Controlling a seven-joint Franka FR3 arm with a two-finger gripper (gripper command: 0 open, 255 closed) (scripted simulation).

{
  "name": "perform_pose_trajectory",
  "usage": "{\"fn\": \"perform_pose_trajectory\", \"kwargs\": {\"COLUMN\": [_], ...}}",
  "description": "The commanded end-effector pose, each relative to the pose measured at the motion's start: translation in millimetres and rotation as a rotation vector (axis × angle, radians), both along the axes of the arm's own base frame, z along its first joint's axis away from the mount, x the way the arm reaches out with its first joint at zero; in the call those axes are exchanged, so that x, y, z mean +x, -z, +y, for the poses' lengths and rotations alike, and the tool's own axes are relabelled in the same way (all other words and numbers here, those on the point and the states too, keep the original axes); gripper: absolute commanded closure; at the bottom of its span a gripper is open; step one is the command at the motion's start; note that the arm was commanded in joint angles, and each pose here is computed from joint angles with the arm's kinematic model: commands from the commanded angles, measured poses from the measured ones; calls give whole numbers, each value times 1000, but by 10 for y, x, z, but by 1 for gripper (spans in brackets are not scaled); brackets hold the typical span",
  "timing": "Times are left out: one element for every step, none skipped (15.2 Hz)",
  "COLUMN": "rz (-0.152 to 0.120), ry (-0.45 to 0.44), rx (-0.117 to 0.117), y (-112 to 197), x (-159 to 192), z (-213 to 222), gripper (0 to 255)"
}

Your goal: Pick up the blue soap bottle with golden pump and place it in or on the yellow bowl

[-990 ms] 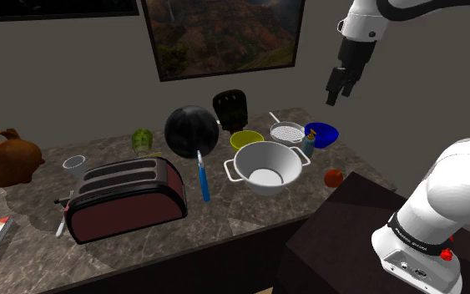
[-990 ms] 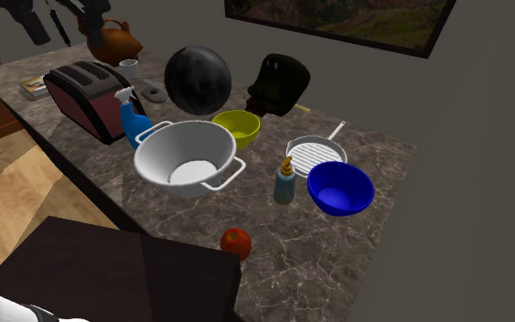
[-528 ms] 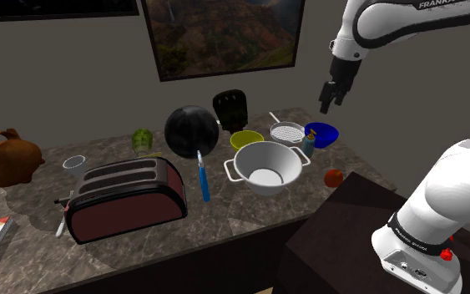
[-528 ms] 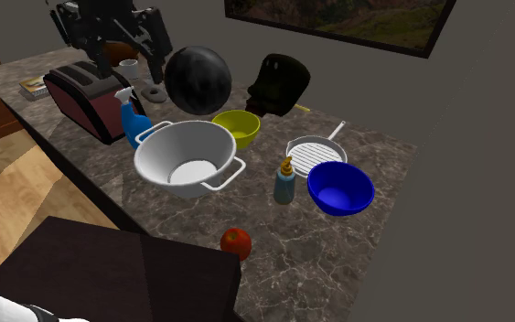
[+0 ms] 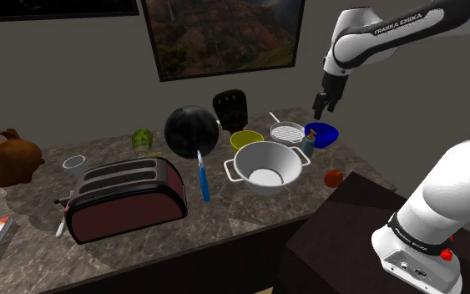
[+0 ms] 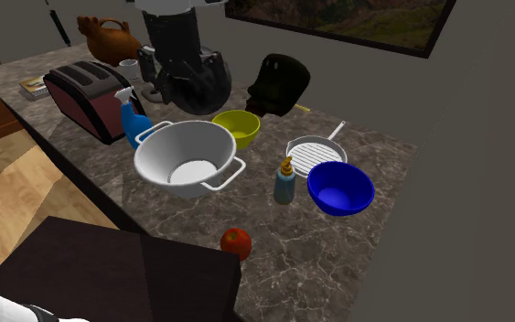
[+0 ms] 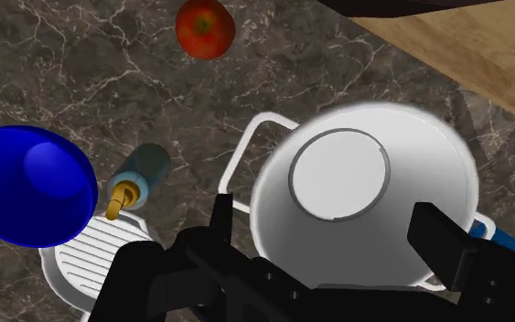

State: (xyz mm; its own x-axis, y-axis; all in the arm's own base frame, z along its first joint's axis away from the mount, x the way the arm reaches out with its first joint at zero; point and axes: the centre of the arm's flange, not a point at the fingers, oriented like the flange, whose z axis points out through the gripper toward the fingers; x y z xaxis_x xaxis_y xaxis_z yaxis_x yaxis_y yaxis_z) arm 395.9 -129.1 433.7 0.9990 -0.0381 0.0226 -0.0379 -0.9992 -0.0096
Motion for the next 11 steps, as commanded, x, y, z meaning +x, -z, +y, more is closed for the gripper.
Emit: {"fn": "perform_pose_trajectory", "kwargs": {"rz": [0, 1, 2, 2, 3, 4, 4, 5, 6, 6, 7], "ry": [5, 7, 10, 13, 15, 18, 20, 23, 25, 28, 31], "rx": [-3, -4, -5, -7, -8, -9, -10, -11, -12, -13, -14], "y": [181, 267, 354, 441, 528, 614, 701, 787, 874, 960, 1047], "x": [112, 164, 216, 268, 320, 371, 422, 472, 523, 573, 622], "z": [-154, -237, -321, -405, -489, -574, -658, -743, -828, -913, -999], "gripper": [0, 0, 0, 0, 0, 0, 0, 0, 0, 0, 0]}}
